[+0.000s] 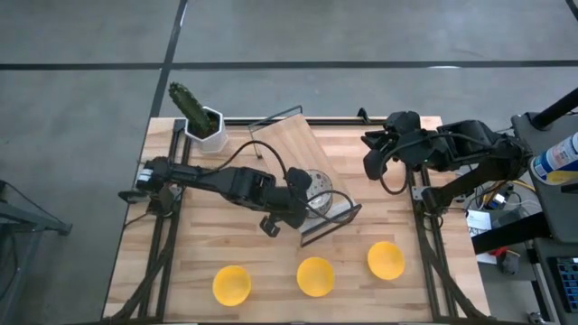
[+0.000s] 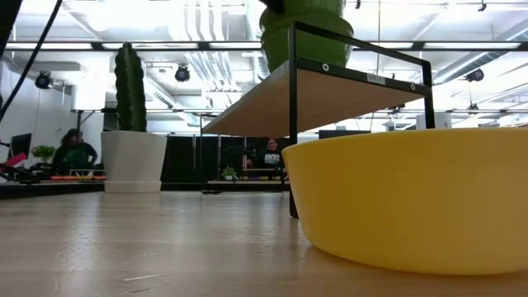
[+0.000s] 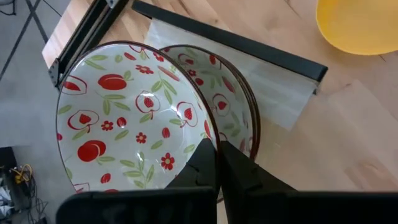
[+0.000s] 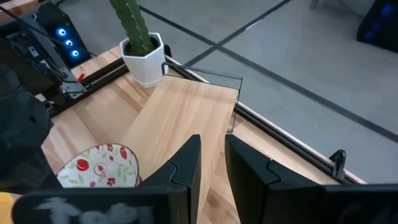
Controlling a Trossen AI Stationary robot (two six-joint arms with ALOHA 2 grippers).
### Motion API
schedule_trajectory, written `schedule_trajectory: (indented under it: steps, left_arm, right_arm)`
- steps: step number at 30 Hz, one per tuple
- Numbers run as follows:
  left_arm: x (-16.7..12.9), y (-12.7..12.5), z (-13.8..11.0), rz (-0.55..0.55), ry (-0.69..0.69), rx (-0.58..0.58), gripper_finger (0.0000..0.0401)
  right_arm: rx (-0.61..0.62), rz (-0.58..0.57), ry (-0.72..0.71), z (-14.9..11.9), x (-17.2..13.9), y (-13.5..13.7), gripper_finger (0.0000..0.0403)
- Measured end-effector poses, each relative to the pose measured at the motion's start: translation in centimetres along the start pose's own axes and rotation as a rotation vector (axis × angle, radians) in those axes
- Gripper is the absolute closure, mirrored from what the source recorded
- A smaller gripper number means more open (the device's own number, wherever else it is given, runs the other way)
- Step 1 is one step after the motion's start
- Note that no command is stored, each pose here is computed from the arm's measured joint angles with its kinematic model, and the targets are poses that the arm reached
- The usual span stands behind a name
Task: Pick & Place Mini bowls
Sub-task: Stack the patterned bowl on the other white patterned bowl on the shelf
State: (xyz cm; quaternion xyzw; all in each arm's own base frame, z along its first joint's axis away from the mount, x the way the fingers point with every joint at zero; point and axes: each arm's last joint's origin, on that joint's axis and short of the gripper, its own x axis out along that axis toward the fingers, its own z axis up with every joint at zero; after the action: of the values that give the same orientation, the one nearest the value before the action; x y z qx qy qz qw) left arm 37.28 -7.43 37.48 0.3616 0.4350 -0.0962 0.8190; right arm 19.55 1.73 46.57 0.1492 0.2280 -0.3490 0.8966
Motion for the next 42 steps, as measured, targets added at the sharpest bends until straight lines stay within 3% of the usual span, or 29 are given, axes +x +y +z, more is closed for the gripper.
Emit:
schedule_trajectory:
  steps: [24, 42]
  left_arm:
    - [1.6, -1.2, 0.1, -0.036, 0.006, 0.039, 0.0379]
    - [-0.2, -0.5, 0.5, 0.021, -0.037, -0.006, 0.0307]
  right_arm:
    - [-0.015, 0.001, -0.003, 0.1, -0.1, 0.0, 0.0335]
    - [-0.012, 0.001, -0.003, 0.1, -0.1, 0.0, 0.0335]
